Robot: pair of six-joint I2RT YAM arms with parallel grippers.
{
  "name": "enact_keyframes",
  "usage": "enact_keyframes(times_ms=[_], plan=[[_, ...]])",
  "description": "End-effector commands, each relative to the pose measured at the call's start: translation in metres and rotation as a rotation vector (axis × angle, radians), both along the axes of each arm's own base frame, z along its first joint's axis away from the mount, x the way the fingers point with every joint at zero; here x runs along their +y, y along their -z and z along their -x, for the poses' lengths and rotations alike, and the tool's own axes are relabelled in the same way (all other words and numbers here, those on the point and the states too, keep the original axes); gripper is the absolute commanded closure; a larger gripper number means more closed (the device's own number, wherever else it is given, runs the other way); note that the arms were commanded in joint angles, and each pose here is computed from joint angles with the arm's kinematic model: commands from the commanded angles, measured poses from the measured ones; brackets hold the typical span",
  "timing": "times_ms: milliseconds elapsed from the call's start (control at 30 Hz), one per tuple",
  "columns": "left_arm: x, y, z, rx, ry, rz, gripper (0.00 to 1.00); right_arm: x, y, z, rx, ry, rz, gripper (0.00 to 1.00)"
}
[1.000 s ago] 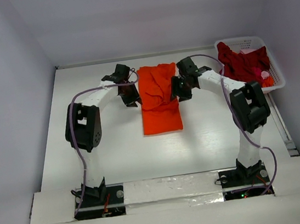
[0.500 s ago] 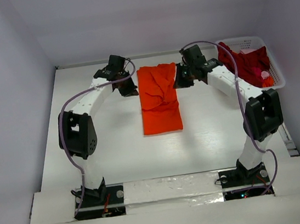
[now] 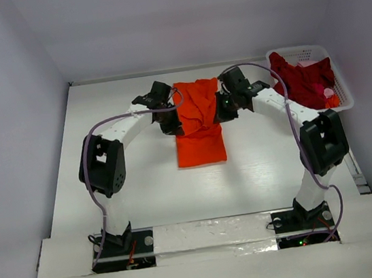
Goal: Fold and stack the t-shirts
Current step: Fold the tshirt
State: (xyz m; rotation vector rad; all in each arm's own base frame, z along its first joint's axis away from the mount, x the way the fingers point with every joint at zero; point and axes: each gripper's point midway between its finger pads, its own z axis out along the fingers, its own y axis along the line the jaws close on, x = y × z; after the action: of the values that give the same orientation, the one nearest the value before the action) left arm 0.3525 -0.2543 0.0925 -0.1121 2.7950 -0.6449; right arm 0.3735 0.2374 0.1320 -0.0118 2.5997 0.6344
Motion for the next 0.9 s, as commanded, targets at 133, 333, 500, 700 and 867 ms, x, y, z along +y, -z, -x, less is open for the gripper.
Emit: enact_keyframes(times_ms=[133,333,500,700,867], plan=[[-0.012,0.021,0.013,0.022,0.038,-0.006,1.00,0.029,0.020,0.015,0.038,-0.081,-0.010,1.00],[-0.013,0.037,0.008,0.031,0.033,-0.022,1.00,0.036,0.036,0.010,0.072,-0.098,-0.009,1.00],[-0.014,0.048,-0.001,0.036,0.020,-0.039,1.00,0.038,0.040,0.001,0.069,-0.098,0.004,1.00],[-0.015,0.049,-0.023,0.025,-0.021,-0.032,1.00,0.043,0.049,-0.010,0.074,-0.102,0.019,1.00],[-0.018,0.041,-0.040,0.002,-0.021,-0.028,1.00,0.045,0.055,-0.020,0.078,-0.106,0.042,1.00]])
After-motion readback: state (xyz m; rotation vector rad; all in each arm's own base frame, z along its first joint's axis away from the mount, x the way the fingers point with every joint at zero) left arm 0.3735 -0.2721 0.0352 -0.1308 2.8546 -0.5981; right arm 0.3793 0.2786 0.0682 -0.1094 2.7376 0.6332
